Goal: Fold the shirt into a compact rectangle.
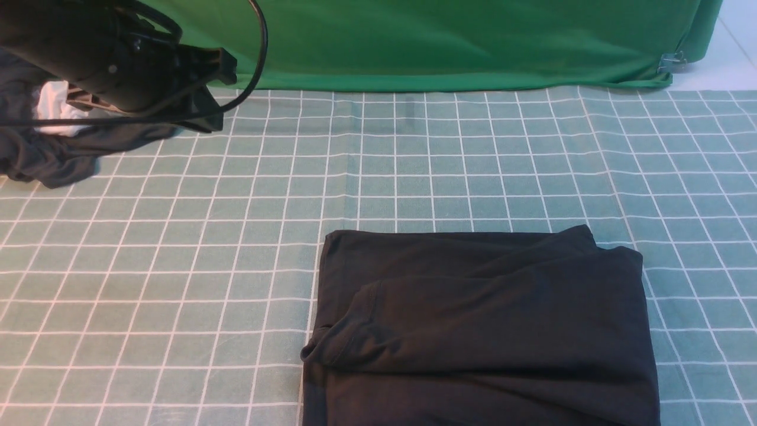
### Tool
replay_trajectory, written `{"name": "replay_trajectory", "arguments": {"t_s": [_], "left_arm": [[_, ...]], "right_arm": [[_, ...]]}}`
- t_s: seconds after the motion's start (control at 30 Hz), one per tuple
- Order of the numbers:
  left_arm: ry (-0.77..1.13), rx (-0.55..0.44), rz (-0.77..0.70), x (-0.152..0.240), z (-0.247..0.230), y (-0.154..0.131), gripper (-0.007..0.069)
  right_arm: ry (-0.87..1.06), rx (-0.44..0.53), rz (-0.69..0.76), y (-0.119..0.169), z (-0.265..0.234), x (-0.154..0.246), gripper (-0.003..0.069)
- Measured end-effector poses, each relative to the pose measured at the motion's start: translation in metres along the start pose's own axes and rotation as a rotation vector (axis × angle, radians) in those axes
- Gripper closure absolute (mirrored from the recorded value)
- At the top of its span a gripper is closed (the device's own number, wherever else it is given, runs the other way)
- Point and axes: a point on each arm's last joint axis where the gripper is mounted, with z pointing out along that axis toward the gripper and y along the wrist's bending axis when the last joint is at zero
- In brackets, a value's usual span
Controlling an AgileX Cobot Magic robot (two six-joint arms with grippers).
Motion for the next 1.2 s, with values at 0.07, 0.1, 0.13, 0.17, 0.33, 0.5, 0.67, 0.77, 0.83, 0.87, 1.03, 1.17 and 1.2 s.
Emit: {"name": "replay_trajectory", "arguments": {"t_s": [0.07,0.1,0.13,0.17,0.33,0.5,0.67,0.77,0.83,0.87,1.03,1.17,1.2], "left_arm": [[0.0,0.0,0.001,0.0,0.0,0.0,0.0613],[0.002,0.004,0.001,0.0,-0.001,-0.001,0.0613],[0.009,0.011,0.008,0.002,-0.004,-0.002,0.0613],[0.014,0.019,0.018,0.003,-0.008,-0.004,0.0613],[-0.026,0.038,0.089,0.012,-0.049,-0.016,0.0613],[-0.159,0.036,0.161,0.044,-0.117,-0.031,0.0613],[-0.323,0.103,0.159,0.118,-0.149,-0.038,0.0613],[-0.536,0.15,0.134,0.175,-0.149,-0.032,0.0613],[-0.613,0.154,0.119,0.19,-0.147,-0.029,0.0613],[-0.697,0.155,0.093,0.209,-0.142,-0.023,0.0613],[-0.862,0.141,0.059,0.251,-0.128,-0.009,0.0613],[-0.87,0.138,0.054,0.264,-0.117,-0.004,0.0613],[-0.858,0.131,0.053,0.266,-0.113,-0.002,0.0613]], "right_arm": [[-0.005,0.015,0.003,-0.001,0.0,0.0,0.0524],[-0.004,0.024,0.004,-0.001,0.0,0.0,0.0521],[-0.004,0.034,0.006,-0.002,0.0,0.0,0.0519],[-0.003,0.046,0.008,-0.003,0.0,0.0,0.0517],[-0.002,0.07,0.012,-0.004,0.0,0.0,0.0505],[-0.004,0.071,0.012,-0.004,0.0,0.0,0.0495],[-0.005,0.071,0.013,-0.004,0.0,0.0,0.0494],[-0.005,0.071,0.013,-0.004,0.0,0.0,0.0487],[-0.005,0.071,0.013,-0.004,0.0,0.0,0.0486],[-0.005,0.071,0.013,-0.004,0.0,0.0,0.0484],[-0.005,0.071,0.013,-0.004,0.0,0.0,0.0475],[-0.005,0.071,0.013,-0.004,0.0,0.0,0.0469],[-0.005,0.071,0.013,-0.004,0.0,0.0,0.0465]]}}
